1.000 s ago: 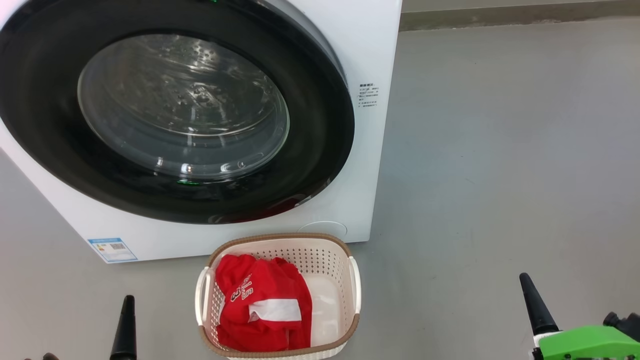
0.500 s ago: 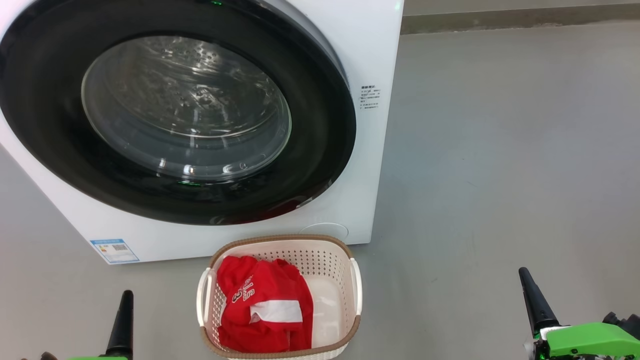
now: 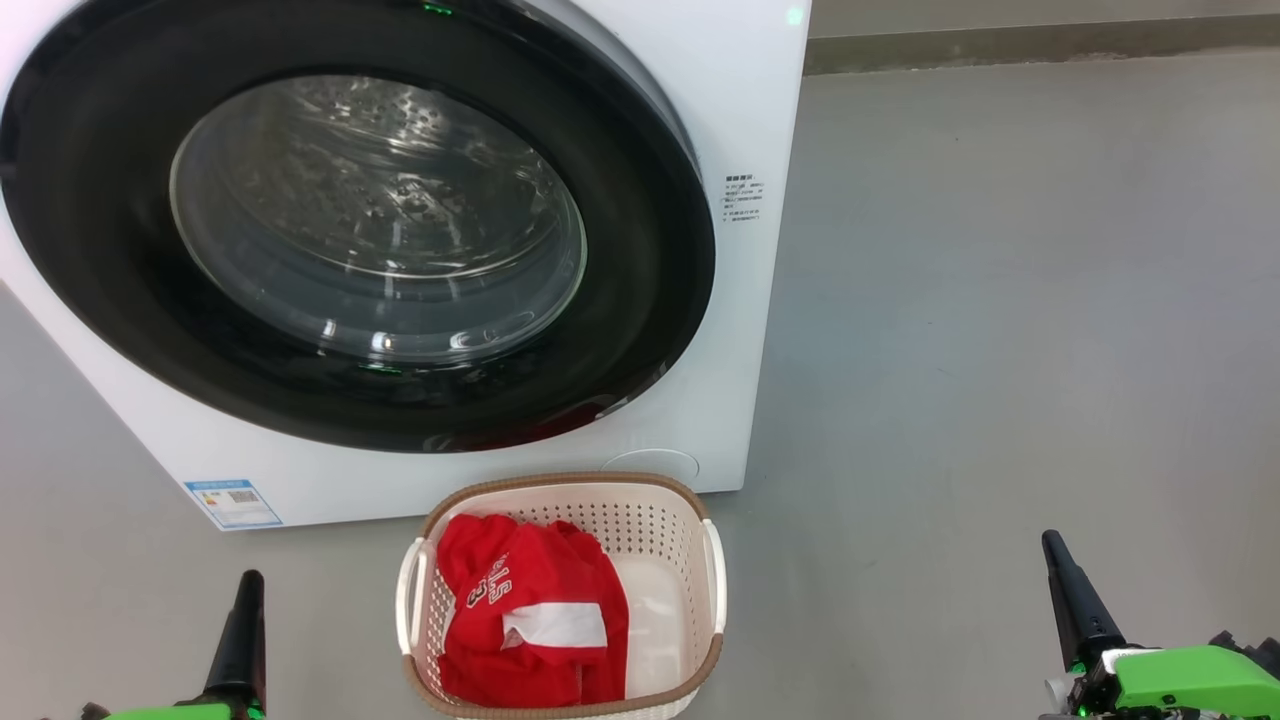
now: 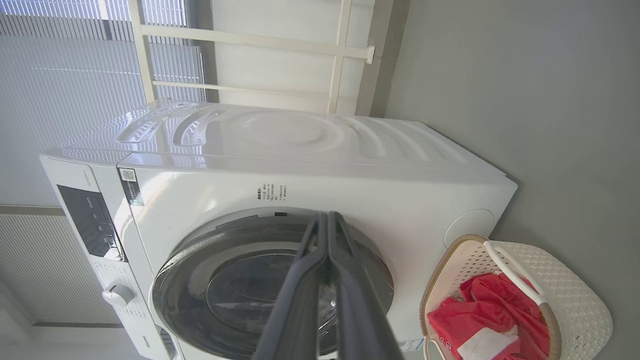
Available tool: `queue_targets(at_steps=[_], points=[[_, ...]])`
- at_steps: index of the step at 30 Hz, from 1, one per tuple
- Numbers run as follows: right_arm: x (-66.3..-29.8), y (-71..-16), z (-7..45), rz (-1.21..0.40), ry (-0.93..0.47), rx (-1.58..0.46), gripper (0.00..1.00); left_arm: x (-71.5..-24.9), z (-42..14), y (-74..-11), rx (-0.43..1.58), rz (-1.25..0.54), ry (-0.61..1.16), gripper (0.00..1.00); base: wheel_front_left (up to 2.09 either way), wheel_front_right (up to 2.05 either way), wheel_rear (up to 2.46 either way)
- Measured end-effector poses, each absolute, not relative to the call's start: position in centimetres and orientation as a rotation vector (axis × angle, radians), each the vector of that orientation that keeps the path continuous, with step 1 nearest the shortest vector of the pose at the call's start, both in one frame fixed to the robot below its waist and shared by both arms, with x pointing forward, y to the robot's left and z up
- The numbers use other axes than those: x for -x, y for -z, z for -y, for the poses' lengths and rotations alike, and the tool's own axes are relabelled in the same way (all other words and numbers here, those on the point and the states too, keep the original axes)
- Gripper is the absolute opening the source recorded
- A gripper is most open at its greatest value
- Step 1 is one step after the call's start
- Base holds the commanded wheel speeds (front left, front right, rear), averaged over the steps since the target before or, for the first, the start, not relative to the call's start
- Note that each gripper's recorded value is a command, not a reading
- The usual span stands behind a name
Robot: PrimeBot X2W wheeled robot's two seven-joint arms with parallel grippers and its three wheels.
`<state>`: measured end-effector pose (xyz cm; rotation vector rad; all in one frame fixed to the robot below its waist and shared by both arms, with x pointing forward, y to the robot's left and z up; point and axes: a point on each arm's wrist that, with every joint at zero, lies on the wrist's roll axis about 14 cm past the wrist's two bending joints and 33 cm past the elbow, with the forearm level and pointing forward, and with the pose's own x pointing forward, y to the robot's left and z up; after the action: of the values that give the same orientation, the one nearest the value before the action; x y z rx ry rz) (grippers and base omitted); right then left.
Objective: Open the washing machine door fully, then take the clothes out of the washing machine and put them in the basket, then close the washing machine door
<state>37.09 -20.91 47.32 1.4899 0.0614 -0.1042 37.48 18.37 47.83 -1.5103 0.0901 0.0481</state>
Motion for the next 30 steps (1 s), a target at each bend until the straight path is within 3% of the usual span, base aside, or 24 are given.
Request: queue_targets(at_steps=[30], points=[[-37.64,-48.33,20.93,-0.031,0.08,-1.57,0.0,-37.85,-18.5,-48.5,1.586,-0.072,-0.033,0.0,0.0,0.0,0.0]])
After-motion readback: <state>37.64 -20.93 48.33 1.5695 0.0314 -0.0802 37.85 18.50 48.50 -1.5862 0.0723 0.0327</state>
